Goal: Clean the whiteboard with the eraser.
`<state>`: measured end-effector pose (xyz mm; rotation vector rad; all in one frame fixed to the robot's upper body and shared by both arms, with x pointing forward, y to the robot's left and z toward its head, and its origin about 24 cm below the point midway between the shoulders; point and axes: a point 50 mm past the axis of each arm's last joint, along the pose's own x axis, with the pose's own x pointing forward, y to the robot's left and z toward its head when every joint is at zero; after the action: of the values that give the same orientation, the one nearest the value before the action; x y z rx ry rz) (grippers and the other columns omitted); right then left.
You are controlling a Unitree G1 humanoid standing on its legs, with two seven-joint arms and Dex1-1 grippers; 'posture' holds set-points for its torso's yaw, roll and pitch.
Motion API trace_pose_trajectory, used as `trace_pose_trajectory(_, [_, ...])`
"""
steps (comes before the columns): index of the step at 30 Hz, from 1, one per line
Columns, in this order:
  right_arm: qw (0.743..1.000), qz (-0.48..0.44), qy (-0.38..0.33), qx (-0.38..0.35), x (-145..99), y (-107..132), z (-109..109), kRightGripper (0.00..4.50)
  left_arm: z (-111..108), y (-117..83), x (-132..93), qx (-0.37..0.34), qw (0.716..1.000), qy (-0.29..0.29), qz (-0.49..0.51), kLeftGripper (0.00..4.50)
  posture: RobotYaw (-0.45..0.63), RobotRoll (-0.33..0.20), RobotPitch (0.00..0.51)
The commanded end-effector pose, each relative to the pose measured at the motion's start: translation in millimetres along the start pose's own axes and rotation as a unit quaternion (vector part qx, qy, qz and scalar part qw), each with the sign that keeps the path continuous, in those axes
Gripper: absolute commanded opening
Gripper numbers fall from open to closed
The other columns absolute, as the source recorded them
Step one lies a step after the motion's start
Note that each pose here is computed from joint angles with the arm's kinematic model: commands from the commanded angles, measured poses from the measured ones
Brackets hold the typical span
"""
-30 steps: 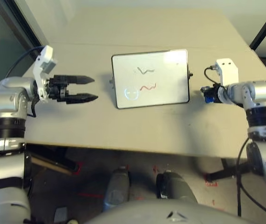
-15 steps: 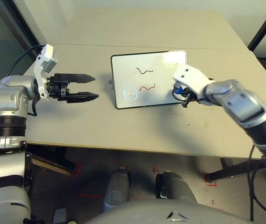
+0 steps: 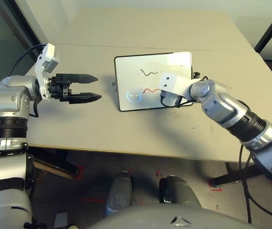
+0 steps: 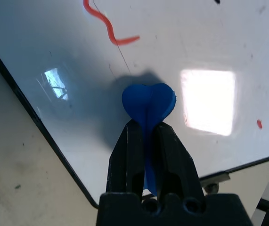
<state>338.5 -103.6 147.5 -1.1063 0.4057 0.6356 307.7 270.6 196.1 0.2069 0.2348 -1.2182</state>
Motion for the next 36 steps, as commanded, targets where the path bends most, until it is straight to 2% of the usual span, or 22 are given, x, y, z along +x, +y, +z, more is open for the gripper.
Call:
trace_pose_trajectory(1, [1.0,0.008,-0.006,-0.021,3,2,9,0.09,1,0,0,0.003,1.0,0.0,0.001,4.5,0.28,0.0,0.027])
trace_pose_trajectory(13, [0.998,0.025,-0.04,-0.043,10,13,35,0.09,-2,-1,-4,0.004,1.0,0.013,0.013,4.5,0.3,0.0,0.028])
trace_pose_trajectory(26, [0.995,0.036,-0.057,-0.069,19,27,54,0.09,-3,-4,-6,0.004,1.0,0.01,0.019,4.5,0.32,0.0,0.031])
trace_pose_trajectory(30, [0.996,0.034,-0.051,-0.072,21,26,52,0.09,-3,-4,-6,0.003,1.0,0.01,0.02,4.5,0.31,0.0,0.033])
trace_pose_trajectory(36, [0.997,0.027,-0.019,-0.072,21,19,30,0.09,-2,-3,-5,0.003,1.0,0.01,0.019,4.5,0.3,0.0,0.035])
